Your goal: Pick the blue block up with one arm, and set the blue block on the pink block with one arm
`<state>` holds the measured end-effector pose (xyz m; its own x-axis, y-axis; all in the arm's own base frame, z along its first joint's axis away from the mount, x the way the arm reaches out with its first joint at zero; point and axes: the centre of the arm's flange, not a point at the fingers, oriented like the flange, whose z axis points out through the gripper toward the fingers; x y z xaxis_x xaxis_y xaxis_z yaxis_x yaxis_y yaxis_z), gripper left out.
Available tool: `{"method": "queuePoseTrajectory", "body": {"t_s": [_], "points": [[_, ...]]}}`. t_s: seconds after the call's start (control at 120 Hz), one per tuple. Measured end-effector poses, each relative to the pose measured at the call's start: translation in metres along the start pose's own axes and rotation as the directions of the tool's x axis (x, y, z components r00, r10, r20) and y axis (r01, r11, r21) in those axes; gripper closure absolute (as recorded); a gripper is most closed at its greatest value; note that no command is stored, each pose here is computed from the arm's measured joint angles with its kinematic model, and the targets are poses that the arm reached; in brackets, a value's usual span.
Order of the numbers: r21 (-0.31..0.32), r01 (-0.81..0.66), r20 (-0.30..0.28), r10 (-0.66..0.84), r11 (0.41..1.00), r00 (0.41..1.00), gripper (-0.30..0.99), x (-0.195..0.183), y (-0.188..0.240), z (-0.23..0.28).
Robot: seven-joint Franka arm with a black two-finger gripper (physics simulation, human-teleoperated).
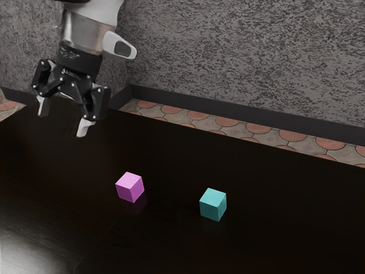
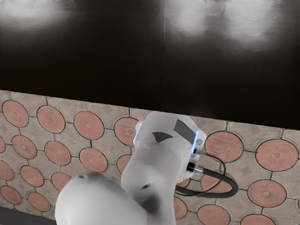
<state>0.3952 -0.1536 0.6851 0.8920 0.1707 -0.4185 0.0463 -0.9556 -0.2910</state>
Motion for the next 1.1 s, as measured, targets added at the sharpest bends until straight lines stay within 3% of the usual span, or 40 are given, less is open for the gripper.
{"method": "queuePoseTrajectory", "body": {"t_s": [0.092,0.183,0.3,0.458,0.575,0.65,0.733,0.892,1.008,1.1], "points": [[-0.095,0.184,-0.098,-0.194,0.978,0.976,0.00,0.021,-0.007,-0.011],[-0.175,0.319,-0.143,-0.344,0.931,0.928,0.00,0.030,-0.010,-0.020],[-0.210,0.521,-0.077,-0.545,0.827,0.835,0.00,0.082,-0.019,-0.005],[-0.233,0.596,0.010,-0.611,0.769,0.792,0.00,0.150,-0.001,0.043],[-0.268,0.548,-0.020,-0.573,0.792,0.819,0.00,0.187,0.039,0.061],[-0.274,0.448,-0.075,-0.484,0.851,0.872,0.00,0.178,0.085,0.070],[-0.238,0.332,-0.152,-0.372,0.913,0.916,0.00,0.153,0.114,0.103],[-0.209,0.105,-0.284,-0.163,0.972,0.945,0.00,0.159,0.189,0.130],[-0.259,0.086,-0.320,-0.170,0.962,0.932,0.00,0.207,0.163,0.139],[-0.287,0.018,-0.384,-0.132,0.958,0.914,0.00,0.234,0.162,0.144]]}}
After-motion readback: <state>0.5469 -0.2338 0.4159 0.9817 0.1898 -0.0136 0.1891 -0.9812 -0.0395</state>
